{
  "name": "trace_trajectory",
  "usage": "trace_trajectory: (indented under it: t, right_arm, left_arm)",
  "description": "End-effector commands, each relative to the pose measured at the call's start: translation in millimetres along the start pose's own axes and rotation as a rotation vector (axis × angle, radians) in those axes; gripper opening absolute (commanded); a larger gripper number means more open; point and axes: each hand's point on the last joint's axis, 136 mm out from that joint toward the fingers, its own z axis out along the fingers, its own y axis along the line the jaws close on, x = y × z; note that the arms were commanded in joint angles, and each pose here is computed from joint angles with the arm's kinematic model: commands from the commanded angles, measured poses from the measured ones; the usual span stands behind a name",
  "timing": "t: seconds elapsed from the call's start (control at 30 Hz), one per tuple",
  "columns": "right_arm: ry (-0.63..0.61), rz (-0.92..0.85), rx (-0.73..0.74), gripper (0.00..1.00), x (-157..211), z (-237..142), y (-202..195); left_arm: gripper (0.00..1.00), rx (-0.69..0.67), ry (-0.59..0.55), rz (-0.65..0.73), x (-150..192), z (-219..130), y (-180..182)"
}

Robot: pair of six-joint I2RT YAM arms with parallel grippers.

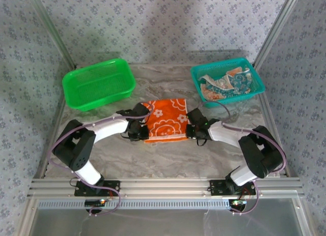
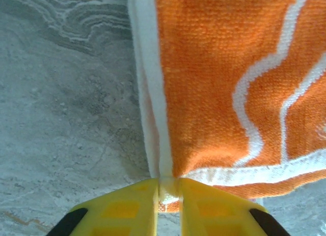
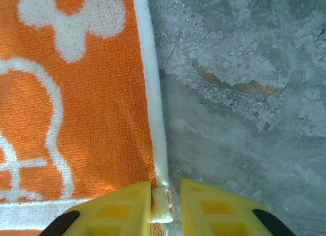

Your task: Fold and stack the towels

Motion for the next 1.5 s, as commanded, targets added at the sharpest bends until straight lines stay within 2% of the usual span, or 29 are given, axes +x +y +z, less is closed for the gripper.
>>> trace_trajectory:
  t: [0.0,0.13,0.2,0.27,0.37,0.77,1.47]
  right_arm:
    - [0.039,0.002,0.009,0.22,12.0,4.7,-6.7]
    - [0.03,0.003,-0.006,0.23,9.0,3.1,-3.1]
    - [0.028,0.002,-0.016,0.18,7.9,2.4,-0.7]
    - [0.027,0.002,-0.017,0.16,6.9,1.8,0.3]
    - [0.013,0.002,-0.02,0.13,3.5,-1.4,1.6]
    - [-0.038,0.0,-0.026,0.01,-13.0,-21.3,8.5]
    - [-0.056,-0.028,-0.031,0.0,-5.8,-44.0,13.2]
  left_arm:
    - [0.14,-0.039,0.013,-0.019,3.0,0.8,8.3]
    - [0.14,-0.02,0.011,-0.016,1.7,0.6,4.0]
    - [0.13,-0.013,0.008,-0.018,0.3,0.4,2.6]
    - [0.04,-0.014,0.005,-0.017,-0.8,0.3,2.3]
    - [0.0,-0.018,0.004,-0.016,-0.3,-0.5,3.0]
    - [0.0,-0.009,-0.073,0.002,-12.4,-37.3,-3.9]
    - [0.0,0.022,-0.077,-0.018,3.6,-64.0,-5.5]
